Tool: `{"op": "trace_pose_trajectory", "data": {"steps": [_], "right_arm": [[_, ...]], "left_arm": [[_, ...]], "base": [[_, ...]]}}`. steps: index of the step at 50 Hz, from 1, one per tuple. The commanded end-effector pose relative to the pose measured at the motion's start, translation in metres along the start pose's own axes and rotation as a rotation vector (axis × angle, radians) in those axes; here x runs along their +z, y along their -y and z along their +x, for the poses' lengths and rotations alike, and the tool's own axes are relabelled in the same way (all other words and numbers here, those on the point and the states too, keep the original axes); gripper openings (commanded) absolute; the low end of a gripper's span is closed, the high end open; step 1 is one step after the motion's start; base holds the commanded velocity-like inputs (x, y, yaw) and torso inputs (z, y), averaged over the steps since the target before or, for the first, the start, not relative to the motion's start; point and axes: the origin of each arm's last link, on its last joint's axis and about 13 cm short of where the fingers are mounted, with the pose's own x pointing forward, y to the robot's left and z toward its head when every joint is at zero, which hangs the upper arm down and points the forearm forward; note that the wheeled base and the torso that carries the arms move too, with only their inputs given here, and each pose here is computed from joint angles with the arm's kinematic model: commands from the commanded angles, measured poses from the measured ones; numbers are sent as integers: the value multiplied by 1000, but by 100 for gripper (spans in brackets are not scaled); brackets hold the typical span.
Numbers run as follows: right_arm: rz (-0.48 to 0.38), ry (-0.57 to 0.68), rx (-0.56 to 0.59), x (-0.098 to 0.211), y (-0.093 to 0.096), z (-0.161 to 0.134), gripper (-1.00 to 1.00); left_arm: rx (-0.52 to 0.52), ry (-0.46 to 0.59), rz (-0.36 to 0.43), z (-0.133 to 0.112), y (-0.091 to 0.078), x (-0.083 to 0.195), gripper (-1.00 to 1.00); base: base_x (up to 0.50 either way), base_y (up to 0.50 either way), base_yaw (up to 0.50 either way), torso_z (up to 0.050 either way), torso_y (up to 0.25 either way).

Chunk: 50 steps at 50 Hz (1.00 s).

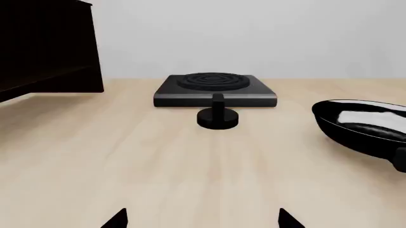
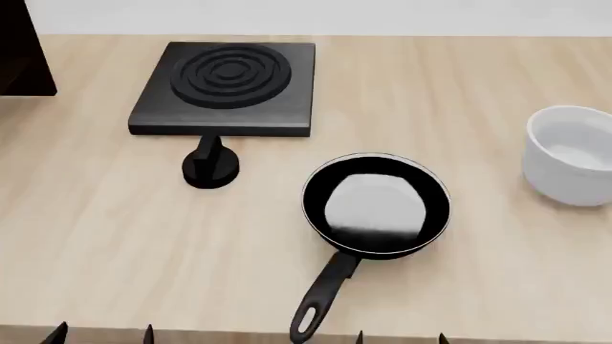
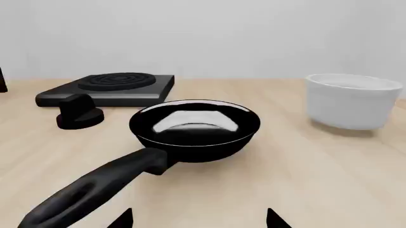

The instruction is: Put the frying pan under the cabinet shelf.

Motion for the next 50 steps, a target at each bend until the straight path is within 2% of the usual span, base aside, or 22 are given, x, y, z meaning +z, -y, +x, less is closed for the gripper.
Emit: {"op": "trace_pose_trajectory", "data": {"steps": [1,19,21,23,27,31,45,50], "right_arm": [[0,0,0,1,-1,-1,100],[-2,-6,3,0,-1,2,100],[-13,-11,0,2,-1,3,100],[-26,-12,-1,3,-2,2,100],[-18,-2,-13,11,1,5,100],[-46,41,-27,27,5,8,100],[-100,232,-55,124,27,29,100],[-149,303,-71,162,33,34,100]], "left_arm": [[0,0,0,0,-2,0,100],[-5,8,2,0,0,1,100],[-17,-22,-26,2,0,2,100],[13,-21,-71,4,-2,6,100],[-7,25,-42,8,1,20,100],[-6,62,-95,13,0,42,100],[-46,234,-133,20,-7,128,100],[-52,279,-135,24,-11,157,100]], "base": [[0,0,0,0,0],[0,0,0,0,0],[0,0,0,0,0],[0,0,0,0,0],[0,0,0,0,0],[0,0,0,0,0],[0,0,0,0,0],[0,0,0,0,0]]}}
